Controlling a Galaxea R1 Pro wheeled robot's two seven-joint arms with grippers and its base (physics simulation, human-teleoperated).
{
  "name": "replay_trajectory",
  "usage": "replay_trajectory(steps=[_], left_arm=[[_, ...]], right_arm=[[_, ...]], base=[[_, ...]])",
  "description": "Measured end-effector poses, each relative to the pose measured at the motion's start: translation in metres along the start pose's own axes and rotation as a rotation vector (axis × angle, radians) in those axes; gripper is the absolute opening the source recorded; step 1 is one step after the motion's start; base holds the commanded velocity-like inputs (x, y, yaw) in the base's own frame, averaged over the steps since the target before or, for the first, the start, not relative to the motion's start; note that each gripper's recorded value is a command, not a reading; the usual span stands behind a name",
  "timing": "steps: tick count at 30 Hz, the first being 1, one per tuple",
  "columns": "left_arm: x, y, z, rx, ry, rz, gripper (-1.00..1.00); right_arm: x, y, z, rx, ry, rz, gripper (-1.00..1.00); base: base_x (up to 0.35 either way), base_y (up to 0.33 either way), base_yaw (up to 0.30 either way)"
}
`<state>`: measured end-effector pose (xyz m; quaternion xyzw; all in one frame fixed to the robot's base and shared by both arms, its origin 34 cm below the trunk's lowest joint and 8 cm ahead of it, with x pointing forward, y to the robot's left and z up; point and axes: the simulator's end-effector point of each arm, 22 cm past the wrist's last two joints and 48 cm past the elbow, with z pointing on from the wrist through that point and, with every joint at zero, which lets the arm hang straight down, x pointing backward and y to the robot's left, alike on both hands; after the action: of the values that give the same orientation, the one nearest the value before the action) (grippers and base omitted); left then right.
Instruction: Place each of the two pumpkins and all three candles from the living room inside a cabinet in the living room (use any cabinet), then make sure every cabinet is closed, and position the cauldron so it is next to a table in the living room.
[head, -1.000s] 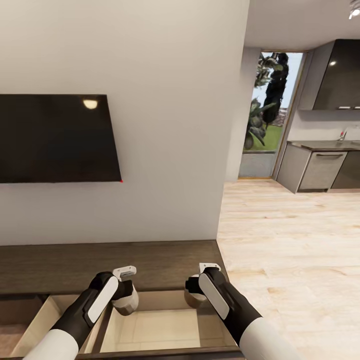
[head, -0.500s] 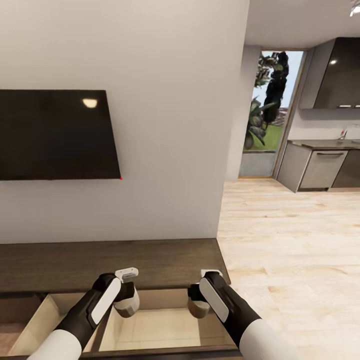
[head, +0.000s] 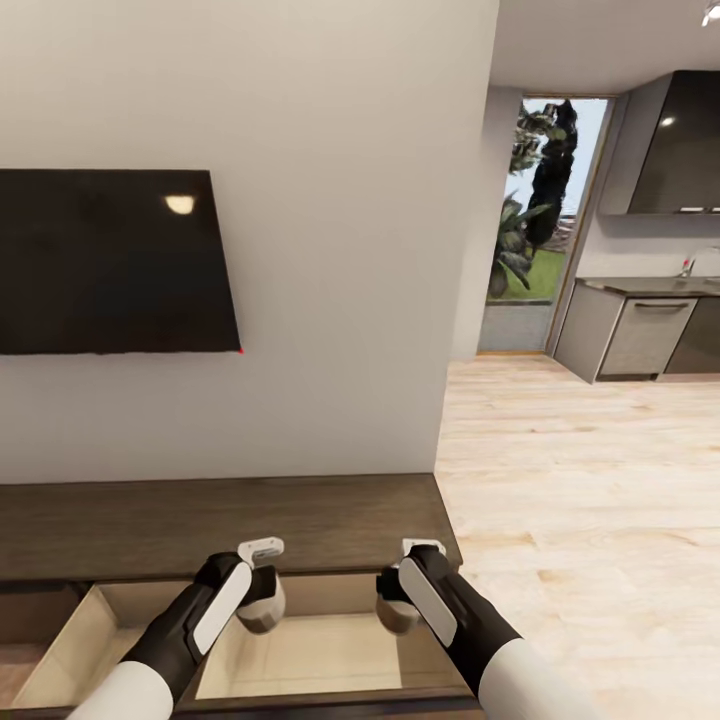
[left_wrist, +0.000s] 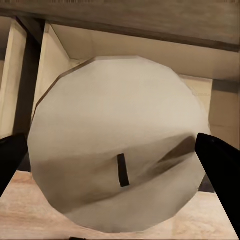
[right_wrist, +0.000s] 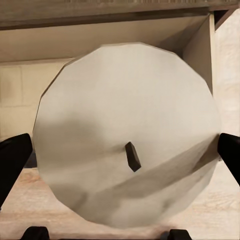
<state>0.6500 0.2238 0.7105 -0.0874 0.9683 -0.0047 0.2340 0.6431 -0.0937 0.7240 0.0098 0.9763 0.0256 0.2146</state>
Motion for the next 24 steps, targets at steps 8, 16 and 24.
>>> replay_trajectory(steps=[8,16,24], left_arm=[[0.002,-0.007,0.011,0.004,-0.031,0.016,-1.0],[0.015,-0.036,0.022,0.025,-0.043,0.043,-1.0],[0.023,-0.033,0.036,0.004,-0.045,0.073,-1.0]], right_arm=[[0.002,0.004,0.012,0.0,-0.032,-0.009,-1.0],[0.005,0.007,0.024,-0.002,-0.051,-0.015,-1.0],[0.011,0.006,0.035,-0.004,-0.053,-0.015,-1.0]], base=[[0.0,0.0,0.0],[0.0,0.0,0.0],[0.0,0.0,0.0]])
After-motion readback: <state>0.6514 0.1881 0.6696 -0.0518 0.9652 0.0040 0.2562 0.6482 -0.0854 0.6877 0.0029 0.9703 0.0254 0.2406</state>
